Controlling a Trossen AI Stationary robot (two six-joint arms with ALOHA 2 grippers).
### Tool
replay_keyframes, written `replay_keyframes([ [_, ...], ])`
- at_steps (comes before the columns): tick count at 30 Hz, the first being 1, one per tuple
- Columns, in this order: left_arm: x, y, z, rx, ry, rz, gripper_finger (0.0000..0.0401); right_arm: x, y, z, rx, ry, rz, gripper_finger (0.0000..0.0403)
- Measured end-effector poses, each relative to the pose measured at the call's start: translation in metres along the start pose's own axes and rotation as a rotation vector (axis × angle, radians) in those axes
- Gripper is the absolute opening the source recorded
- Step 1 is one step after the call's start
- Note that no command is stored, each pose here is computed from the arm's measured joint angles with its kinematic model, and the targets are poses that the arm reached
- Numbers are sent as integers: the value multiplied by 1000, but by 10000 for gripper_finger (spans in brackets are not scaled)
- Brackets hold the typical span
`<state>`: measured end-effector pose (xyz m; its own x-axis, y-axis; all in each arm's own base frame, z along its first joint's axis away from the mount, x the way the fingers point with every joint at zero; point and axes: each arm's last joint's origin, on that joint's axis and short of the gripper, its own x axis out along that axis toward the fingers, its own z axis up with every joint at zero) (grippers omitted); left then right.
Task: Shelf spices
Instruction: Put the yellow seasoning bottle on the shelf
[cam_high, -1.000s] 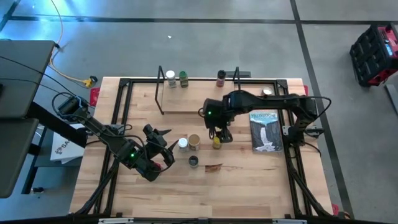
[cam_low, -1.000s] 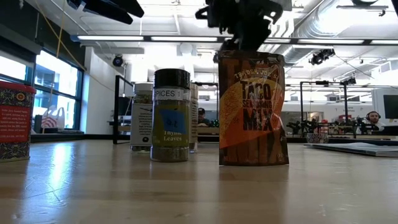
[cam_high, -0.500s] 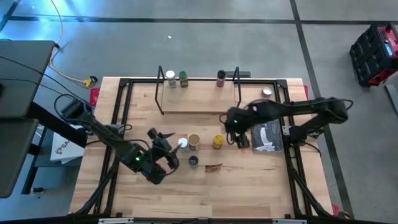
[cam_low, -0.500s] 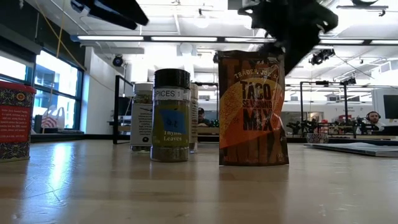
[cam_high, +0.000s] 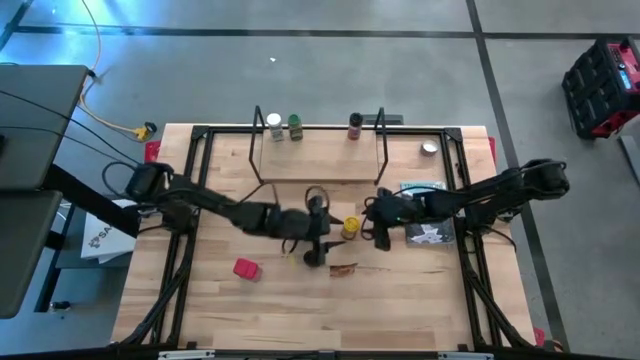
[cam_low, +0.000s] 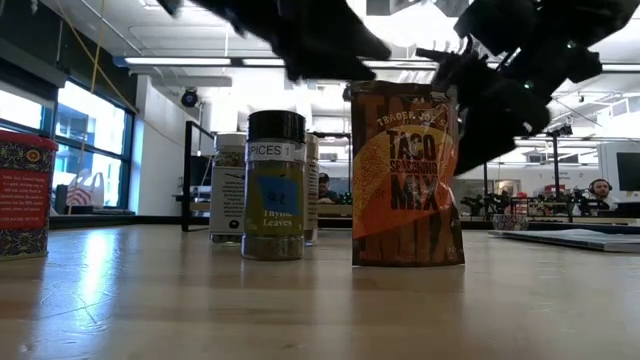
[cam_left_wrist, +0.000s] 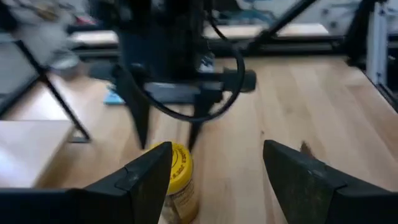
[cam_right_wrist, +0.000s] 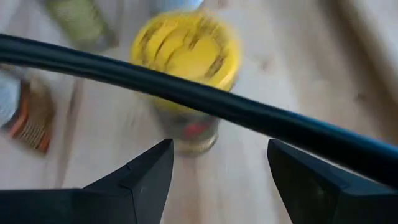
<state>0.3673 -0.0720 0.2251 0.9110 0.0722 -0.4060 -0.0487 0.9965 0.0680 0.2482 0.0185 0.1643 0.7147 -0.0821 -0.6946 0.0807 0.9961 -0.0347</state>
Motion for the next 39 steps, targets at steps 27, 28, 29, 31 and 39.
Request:
replay_keyframes([
  [27,51,46,-39,69,140,94,248,5,21,-2,26,-16,114,254],
  [28,51,46,-39,69,140,98,248,5,23,-2,31,-12,114,254],
  [29,51,47,-39,69,140,101,248,4,24,-3,30,-7,114,254],
  [31,51,47,-39,70,142,109,248,3,27,-4,28,0,110,254],
  [39,50,51,-43,84,189,200,248,-11,35,-4,43,9,160,253],
])
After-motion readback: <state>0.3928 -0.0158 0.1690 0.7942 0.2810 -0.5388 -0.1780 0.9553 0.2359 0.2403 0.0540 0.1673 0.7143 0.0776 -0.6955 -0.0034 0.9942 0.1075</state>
